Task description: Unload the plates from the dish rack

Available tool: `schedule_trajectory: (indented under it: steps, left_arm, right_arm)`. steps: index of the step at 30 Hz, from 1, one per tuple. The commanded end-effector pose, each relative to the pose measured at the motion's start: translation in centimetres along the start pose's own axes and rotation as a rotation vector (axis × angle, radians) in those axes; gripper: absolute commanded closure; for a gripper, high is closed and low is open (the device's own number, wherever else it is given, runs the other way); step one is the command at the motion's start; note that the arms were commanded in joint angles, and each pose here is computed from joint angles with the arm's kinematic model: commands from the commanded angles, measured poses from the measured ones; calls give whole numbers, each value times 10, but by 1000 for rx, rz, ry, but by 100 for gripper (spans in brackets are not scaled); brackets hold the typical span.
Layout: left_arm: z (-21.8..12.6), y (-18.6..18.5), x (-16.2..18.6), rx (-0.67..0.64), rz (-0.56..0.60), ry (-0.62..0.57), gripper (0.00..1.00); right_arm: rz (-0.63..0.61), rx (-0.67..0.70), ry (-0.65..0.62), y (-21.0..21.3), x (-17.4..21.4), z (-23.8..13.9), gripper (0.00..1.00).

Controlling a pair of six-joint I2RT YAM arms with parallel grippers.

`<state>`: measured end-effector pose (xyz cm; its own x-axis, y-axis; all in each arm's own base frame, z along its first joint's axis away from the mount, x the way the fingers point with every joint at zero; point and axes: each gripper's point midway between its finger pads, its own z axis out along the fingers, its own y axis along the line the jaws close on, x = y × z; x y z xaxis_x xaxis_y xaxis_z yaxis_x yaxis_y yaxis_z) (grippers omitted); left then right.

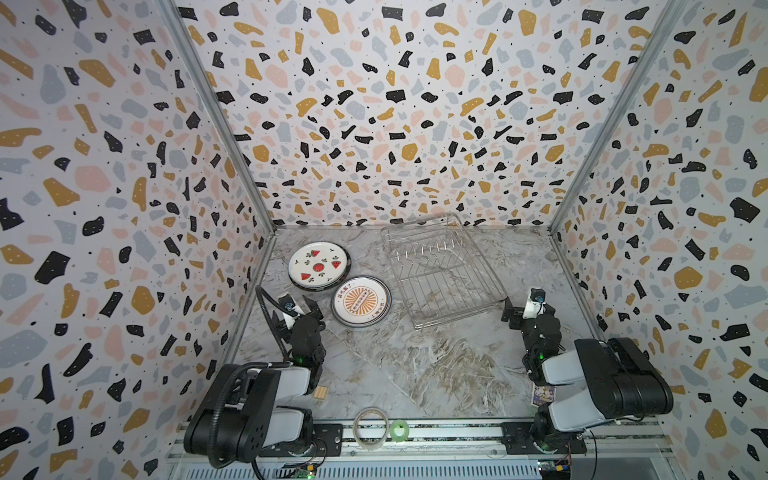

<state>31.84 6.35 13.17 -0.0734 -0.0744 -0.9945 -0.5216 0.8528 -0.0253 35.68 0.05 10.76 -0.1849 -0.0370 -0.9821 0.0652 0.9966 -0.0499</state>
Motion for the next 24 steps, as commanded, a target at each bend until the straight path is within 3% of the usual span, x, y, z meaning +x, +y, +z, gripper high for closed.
schedule_trajectory:
  steps: [1,3,6,9,24]
  left_arm:
    - [-4,-4,-15,45,-23,-96,0]
    - [2,-10,-4,54,13,-7,0]
    - [1,-8,-9,46,1,-57,1]
    - [5,-12,-5,49,20,-9,1]
    - [3,-11,-6,49,14,-20,0]
  right_arm:
    - [-16,-27,-42,7,-17,6,1]
    - [-17,-26,-43,7,-18,6,1]
    - [-16,-29,-45,7,-18,6,1]
    - [-16,-28,-46,7,-18,6,1]
    - [-23,-27,-41,8,-17,6,1]
